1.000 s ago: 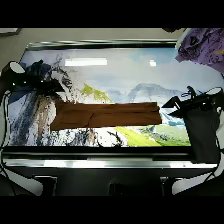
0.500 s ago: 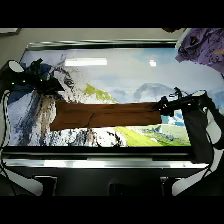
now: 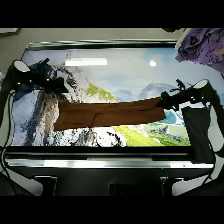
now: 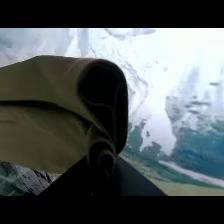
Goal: Fold the clothes and pants, and hang the long-sleeved shirts on hangers.
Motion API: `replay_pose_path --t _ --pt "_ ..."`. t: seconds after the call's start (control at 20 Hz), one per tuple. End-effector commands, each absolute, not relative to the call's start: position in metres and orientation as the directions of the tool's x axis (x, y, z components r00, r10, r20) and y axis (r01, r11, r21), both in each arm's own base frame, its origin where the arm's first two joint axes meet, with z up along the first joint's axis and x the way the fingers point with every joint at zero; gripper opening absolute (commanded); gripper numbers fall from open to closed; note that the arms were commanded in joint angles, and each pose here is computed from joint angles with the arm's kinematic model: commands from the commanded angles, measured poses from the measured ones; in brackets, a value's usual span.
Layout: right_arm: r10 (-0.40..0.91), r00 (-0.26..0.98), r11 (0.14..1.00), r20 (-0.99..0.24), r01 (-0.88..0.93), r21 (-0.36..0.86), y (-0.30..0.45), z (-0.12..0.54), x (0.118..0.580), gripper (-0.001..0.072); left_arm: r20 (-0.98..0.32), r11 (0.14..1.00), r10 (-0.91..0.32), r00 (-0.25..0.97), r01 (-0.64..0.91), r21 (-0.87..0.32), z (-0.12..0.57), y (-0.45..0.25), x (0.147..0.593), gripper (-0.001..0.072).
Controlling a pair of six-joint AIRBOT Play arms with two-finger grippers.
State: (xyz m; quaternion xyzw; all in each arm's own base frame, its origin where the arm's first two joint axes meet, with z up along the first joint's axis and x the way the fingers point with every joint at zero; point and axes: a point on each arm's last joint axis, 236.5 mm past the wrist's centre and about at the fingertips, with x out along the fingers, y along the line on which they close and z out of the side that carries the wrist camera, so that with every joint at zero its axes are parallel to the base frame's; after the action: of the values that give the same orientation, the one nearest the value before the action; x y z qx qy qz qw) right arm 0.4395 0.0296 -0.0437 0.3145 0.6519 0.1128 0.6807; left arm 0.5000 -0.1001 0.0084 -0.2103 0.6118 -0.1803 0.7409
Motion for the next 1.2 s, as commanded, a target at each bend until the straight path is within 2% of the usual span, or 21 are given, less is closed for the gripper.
replay_pose_path --t 0.0,0.15,0.25,0.4,0.6,0.9,1.15 --pt "0.394 0.111 0.871 -0.913 0.271 0.409 -0.007 0.006 0.424 0.0029 -0.779 0.785 -0.619 0.100 0.041 -0.618 -0.001 -0.174 0.488 0.0014" --pt "0.227 0.127 0.917 -0.966 0.307 0.256 -0.042 0.048 0.410 0.0028 -0.726 0.723 -0.688 0.019 0.113 -0.682 -0.021 -0.274 0.468 0.0014" --pt "0.160 0.137 0.920 -0.978 0.339 0.198 -0.055 0.070 0.400 0.0028 -0.709 0.704 -0.705 0.001 0.124 -0.699 -0.035 -0.338 0.452 0.0014" --pt "0.099 0.157 0.917 -0.983 0.369 0.152 -0.064 0.092 0.385 0.0028 -0.653 0.645 -0.758 0.003 0.161 -0.747 -0.042 -0.424 0.423 0.0014" --pt "0.073 0.192 0.910 -0.979 0.388 0.144 -0.067 0.111 0.377 0.0028 -0.540 0.538 -0.841 0.003 0.088 -0.838 -0.047 -0.513 0.382 0.0014" --pt "0.085 0.227 0.904 -0.970 0.392 0.170 -0.061 0.125 0.374 0.0028 -0.434 0.432 -0.900 -0.046 0.035 -0.901 -0.052 -0.590 0.342 0.0013" --pt "0.095 0.245 0.903 -0.965 0.386 0.187 -0.058 0.126 0.378 0.0028 -0.420 0.421 -0.906 -0.056 -0.009 -0.907 -0.054 -0.595 0.347 0.0013"
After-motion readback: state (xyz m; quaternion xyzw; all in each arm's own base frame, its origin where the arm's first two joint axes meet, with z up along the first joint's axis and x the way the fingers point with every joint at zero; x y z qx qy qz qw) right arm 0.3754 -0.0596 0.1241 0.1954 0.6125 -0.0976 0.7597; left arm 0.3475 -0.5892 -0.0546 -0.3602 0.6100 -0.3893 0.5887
